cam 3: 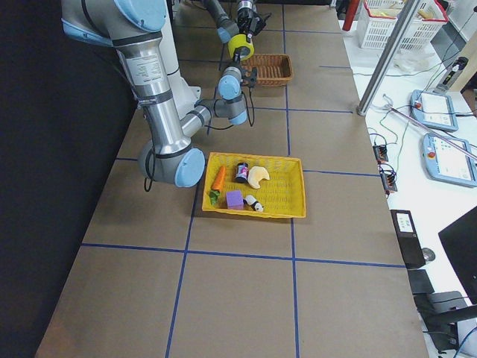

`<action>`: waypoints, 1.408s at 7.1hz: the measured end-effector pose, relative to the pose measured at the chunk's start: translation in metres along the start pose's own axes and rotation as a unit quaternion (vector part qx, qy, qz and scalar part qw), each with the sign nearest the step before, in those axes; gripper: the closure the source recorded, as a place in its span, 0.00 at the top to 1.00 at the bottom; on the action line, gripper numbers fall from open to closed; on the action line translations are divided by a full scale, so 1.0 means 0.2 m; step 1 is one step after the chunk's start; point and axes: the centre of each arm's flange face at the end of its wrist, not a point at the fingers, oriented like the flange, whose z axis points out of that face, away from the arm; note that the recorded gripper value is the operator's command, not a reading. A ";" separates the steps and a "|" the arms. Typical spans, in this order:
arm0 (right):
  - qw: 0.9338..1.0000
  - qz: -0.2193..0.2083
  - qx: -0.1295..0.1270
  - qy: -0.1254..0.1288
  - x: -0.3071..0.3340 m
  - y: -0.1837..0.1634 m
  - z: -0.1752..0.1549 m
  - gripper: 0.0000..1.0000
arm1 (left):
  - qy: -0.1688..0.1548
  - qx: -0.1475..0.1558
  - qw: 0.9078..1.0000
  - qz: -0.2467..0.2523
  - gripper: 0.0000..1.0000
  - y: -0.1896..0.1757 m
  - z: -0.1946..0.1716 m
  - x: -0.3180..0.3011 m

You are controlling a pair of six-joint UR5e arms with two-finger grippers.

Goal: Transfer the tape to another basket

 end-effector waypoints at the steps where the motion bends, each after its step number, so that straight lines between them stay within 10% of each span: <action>1: 1.000 -0.003 0.009 0.005 -0.01 -0.05 -0.03 1.00 | -0.019 0.010 1.000 0.012 0.00 -0.07 -0.11 0.07; 4: 0.996 -0.010 0.038 0.084 -0.10 -0.34 -0.20 1.00 | -0.153 0.051 0.986 0.039 0.00 -0.30 -0.32 0.19; 6: 0.980 -0.070 0.074 0.173 -0.12 -0.56 -0.31 1.00 | -0.212 0.085 0.973 0.045 0.00 -0.42 -0.34 0.20; 8: 0.944 -0.133 0.115 0.280 -0.09 -0.82 -0.48 1.00 | -0.268 0.114 0.952 0.099 0.00 -0.57 -0.37 0.17; 10: 0.891 -0.196 0.115 0.393 -0.06 -1.05 -0.67 1.00 | -0.338 0.136 0.916 0.166 0.00 -0.71 -0.32 0.04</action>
